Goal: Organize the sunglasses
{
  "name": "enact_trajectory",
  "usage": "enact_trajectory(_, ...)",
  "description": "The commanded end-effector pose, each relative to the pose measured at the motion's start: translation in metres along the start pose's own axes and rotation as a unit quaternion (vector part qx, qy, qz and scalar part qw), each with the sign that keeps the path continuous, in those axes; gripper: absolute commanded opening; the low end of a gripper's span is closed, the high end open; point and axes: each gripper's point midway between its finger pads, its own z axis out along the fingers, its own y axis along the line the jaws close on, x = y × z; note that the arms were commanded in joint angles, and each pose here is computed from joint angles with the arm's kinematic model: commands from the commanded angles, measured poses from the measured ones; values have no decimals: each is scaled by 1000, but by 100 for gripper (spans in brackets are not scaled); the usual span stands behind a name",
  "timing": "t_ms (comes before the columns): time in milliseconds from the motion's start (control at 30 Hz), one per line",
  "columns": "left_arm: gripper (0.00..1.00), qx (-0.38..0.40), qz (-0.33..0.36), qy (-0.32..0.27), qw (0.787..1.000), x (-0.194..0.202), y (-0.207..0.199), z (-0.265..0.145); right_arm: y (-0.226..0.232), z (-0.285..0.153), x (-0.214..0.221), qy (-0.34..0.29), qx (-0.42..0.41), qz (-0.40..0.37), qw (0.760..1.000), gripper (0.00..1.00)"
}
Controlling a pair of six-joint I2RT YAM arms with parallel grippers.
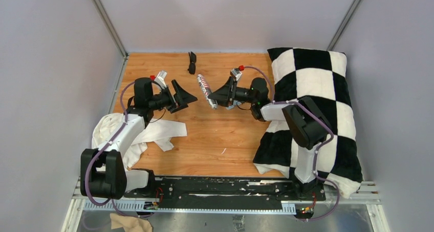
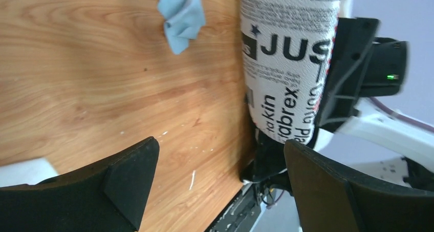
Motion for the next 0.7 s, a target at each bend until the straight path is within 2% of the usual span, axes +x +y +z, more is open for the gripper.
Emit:
enact_trajectory(0, 100, 65, 26, -8, 998, -15, -34, 2, 44, -6, -9, -10, -134, 28, 991, 0)
enact_trajectory(333, 100, 83, 14, 10, 996, -20, -39, 11, 58, -1, -11, -9, -150, 23, 988, 0)
enact_trajectory(667, 100, 124, 21, -2, 992, -32, -71, 4, 68, 10, -3, 12, -165, 23, 986, 0)
